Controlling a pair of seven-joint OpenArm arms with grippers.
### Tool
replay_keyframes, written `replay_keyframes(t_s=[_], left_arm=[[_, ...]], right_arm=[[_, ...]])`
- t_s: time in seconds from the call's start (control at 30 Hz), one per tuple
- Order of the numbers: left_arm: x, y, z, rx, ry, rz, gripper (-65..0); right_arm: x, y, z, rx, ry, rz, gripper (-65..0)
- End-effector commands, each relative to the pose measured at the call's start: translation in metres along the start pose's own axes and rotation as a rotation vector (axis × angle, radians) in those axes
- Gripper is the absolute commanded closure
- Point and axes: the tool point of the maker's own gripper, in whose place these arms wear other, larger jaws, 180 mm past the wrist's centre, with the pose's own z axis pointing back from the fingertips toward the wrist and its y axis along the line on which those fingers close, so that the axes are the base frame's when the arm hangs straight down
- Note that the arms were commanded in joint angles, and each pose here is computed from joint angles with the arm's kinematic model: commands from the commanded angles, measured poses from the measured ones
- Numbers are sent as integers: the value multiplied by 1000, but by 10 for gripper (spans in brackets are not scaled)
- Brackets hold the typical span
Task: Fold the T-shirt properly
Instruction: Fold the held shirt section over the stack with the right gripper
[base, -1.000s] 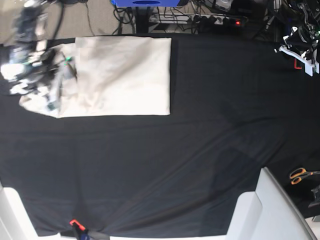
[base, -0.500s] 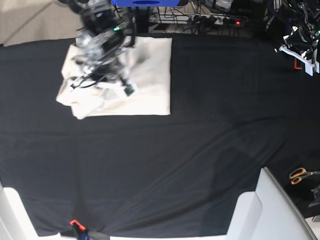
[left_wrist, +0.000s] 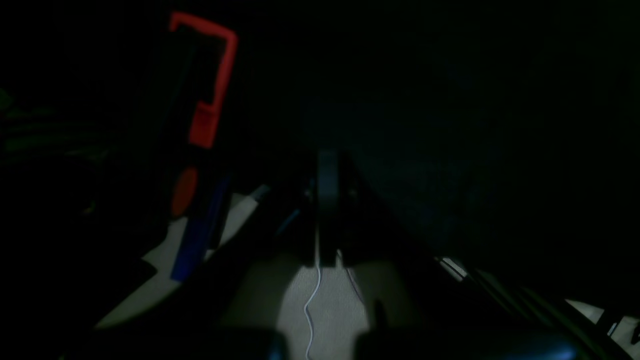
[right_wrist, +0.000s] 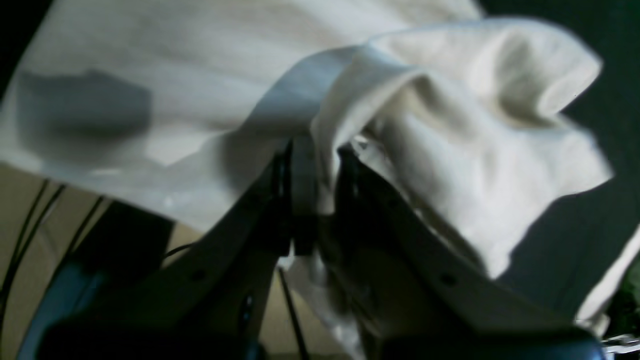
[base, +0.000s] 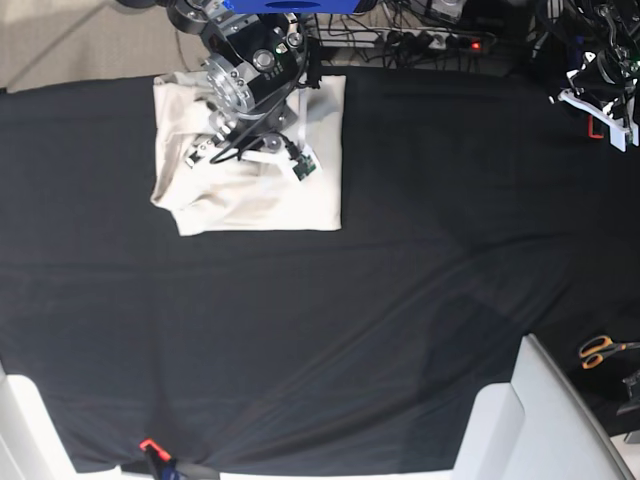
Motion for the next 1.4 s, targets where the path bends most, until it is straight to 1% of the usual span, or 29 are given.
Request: replay_keyframes(t_s=[0.0,0.1,0.23,0.37,0.57,0.6,0.73,0.77,0.8,0.83,1.0,1.07,1.1,1.17,1.23,1.3,1.33,1.37], left_arm=[[13,6,6,12,-35,-13,0],[13,6,6,12,-35,-13,0],[13,6,6,12,-35,-13,0],[12,7,5,12,-33,-12,0],[11,7,5,12,-29,-9,0],[11,7,5,12,-29,-9,0],[10,7,4,12,-28,-8,0],[10,7,4,12,-28,-8,0],[10,7,4,12,-28,-8,0],[10,7,4,12,-28,-8,0],[10,7,4,12,-28,-8,0],[10,7,4,12,-28,-8,0],[10,7,4,12,-28,-8,0],[10,7,4,12,-28,-8,0],[11,7,4,11,-29,-8,0],[11,6,4,11,-30,-8,0],[11,6,4,11,-30,-8,0],[11,6,4,11,-30,-8,0]], right_arm=[[26,8,7,-4,-58,-36,-8],[30,15,3,48,-64,-53,-8],[45,17,4,103,-96,-82,-8],[56,10,4,99,-122,-89,-8],[59,9,4,104,-125,-97,-12],[59,11,4,117,-124,-105,-14],[67,26,8,231,-140,-152,-17],[70,31,9,268,-146,-166,-27],[73,36,11,308,-151,-181,-51],[75,41,13,346,-155,-195,-89],[91,54,24,476,-188,-240,-351],[96,54,28,508,-201,-241,-417],[97,54,29,517,-205,-240,-429],[104,51,37,538,-239,-246,-431],[110,37,50,527,-302,-235,-431],[119,11,68,476,-408,-234,-428],[116,-2,75,445,-441,-222,-408],[111,-13,77,417,-456,-207,-363]])
